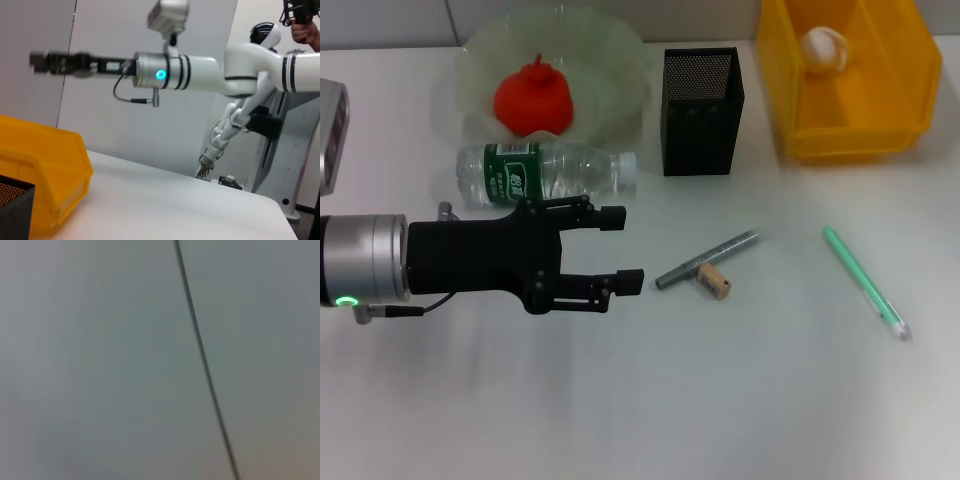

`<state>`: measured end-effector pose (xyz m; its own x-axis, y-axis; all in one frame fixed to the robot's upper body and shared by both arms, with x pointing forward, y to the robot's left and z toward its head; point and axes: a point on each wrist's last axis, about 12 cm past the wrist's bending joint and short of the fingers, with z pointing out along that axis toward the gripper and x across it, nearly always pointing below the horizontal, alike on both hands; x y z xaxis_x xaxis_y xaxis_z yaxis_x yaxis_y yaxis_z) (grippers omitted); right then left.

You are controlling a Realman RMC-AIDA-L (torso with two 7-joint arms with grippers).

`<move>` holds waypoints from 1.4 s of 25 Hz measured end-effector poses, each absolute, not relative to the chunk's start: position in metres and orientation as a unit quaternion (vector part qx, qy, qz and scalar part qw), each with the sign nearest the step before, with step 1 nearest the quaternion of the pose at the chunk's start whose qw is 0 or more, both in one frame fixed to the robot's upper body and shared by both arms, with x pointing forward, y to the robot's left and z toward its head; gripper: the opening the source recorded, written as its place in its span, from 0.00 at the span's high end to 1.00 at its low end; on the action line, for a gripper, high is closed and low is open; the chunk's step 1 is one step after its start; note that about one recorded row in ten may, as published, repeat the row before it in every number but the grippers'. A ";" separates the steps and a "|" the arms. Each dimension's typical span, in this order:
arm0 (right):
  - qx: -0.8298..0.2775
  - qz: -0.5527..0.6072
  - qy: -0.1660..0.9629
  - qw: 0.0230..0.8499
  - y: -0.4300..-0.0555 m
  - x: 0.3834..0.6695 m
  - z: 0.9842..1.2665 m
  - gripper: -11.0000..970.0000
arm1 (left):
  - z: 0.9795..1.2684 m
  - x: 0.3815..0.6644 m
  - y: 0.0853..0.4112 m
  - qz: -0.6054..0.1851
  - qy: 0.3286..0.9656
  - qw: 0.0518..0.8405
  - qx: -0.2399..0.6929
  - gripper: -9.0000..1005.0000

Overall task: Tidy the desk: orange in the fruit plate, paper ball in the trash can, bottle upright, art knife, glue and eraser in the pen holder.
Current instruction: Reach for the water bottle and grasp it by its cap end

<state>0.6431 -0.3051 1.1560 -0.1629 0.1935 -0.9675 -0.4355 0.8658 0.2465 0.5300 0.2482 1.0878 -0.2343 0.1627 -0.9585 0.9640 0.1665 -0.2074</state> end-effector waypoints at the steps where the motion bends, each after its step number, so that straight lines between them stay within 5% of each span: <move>1: -0.089 0.265 0.701 0.656 -0.305 0.638 1.155 0.15 | 1.088 0.530 0.248 -0.467 0.631 0.429 0.446 0.20; 9: -0.198 0.374 0.601 0.679 -0.296 0.586 1.142 0.15 | 1.089 0.533 0.246 -0.461 0.630 0.434 0.449 0.21; 16: -0.323 0.402 0.652 0.555 -0.284 0.549 1.103 0.15 | 1.089 0.535 0.245 -0.453 0.632 0.438 0.451 0.21; 35: -0.337 0.328 0.712 0.521 -0.285 0.514 1.043 0.15 | 1.097 0.552 0.245 -0.420 0.649 0.444 0.453 0.23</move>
